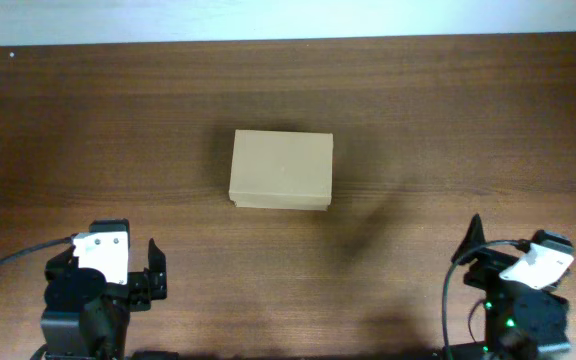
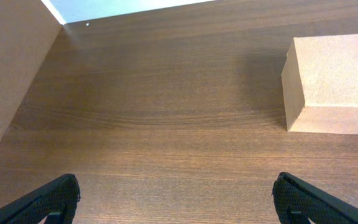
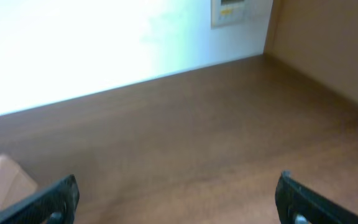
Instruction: Pack container
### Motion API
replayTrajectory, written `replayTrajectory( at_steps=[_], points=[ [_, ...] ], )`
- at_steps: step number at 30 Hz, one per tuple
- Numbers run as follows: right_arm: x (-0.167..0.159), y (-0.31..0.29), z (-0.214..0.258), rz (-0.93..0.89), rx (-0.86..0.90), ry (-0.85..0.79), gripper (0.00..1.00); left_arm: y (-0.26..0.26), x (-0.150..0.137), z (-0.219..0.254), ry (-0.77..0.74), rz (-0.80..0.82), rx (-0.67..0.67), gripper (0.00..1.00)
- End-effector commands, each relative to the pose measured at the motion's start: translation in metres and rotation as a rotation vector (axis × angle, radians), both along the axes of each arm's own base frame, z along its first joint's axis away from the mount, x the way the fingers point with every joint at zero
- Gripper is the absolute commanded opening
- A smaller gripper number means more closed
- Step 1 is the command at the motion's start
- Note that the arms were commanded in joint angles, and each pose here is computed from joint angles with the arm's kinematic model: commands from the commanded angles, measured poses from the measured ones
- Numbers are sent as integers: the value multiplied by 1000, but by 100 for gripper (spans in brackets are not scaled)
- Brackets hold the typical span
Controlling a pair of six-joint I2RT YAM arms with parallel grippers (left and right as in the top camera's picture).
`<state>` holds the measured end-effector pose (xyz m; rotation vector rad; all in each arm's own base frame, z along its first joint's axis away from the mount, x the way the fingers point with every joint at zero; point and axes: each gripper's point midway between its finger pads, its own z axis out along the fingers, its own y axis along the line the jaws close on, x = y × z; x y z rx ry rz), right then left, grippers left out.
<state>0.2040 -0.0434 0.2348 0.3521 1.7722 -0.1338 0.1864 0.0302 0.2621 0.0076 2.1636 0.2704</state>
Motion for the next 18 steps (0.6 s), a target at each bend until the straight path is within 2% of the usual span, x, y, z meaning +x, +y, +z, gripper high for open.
replayTrajectory(
  at_steps=[1,2,5,12,18],
  points=[
    [7,-9,-35,-47,-13,33,99,1,0,-1,0,5,7,100],
    [9,-12,-57,-63,-17,71,99,1,0,-1,0,5,8,100],
    [11,-15,-82,-80,-19,112,99,1,0,-1,0,5,8,100],
    [12,-21,-114,-105,-17,117,99,1,0,-1,0,5,8,100],
    [12,-24,-96,-119,-10,24,99,1,0,-1,0,5,8,100]
  ],
)
